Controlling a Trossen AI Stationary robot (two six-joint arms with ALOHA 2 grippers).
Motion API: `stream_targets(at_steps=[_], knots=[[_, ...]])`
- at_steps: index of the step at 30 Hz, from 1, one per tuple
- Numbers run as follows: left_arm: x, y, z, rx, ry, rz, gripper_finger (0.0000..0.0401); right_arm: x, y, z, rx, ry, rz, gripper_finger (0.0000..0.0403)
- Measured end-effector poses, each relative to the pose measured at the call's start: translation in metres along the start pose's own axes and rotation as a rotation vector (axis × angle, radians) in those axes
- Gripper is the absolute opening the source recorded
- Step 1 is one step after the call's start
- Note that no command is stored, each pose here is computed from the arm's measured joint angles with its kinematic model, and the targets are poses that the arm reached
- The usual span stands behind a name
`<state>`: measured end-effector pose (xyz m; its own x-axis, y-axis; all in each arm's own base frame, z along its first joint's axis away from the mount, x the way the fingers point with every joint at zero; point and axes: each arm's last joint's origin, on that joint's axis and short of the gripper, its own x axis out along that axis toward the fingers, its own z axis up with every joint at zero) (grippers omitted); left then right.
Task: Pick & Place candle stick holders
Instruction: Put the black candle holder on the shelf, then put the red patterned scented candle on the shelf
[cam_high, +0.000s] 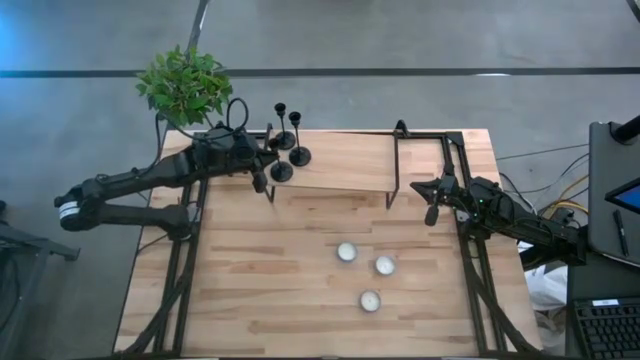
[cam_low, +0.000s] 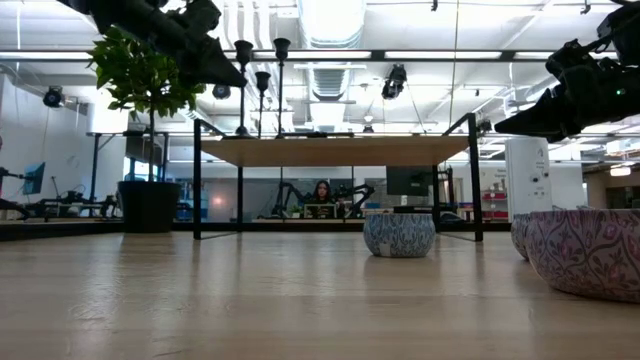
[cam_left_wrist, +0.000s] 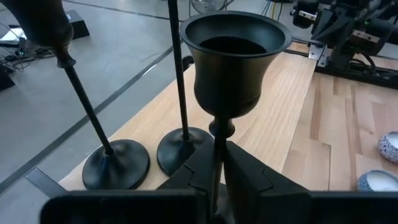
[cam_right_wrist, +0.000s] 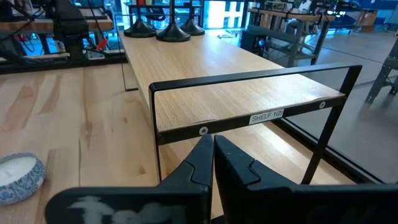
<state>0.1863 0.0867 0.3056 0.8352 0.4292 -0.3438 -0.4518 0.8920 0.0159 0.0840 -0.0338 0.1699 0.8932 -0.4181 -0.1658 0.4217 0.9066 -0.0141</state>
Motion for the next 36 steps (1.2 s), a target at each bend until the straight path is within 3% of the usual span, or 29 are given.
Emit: stream_targets(at_steps=[19,36], knots=[[0.000,0.000,-0.002,-0.001,0.000,-0.005,0.0057,0.000,0.000,0.000,0.000,0.000,0.000,0.0008],[-0.017,0.001,0.002,-0.001,-0.037,-0.006,0.0138,0.000,0.000,0.000,0.000,0.000,0.000,0.0008]])
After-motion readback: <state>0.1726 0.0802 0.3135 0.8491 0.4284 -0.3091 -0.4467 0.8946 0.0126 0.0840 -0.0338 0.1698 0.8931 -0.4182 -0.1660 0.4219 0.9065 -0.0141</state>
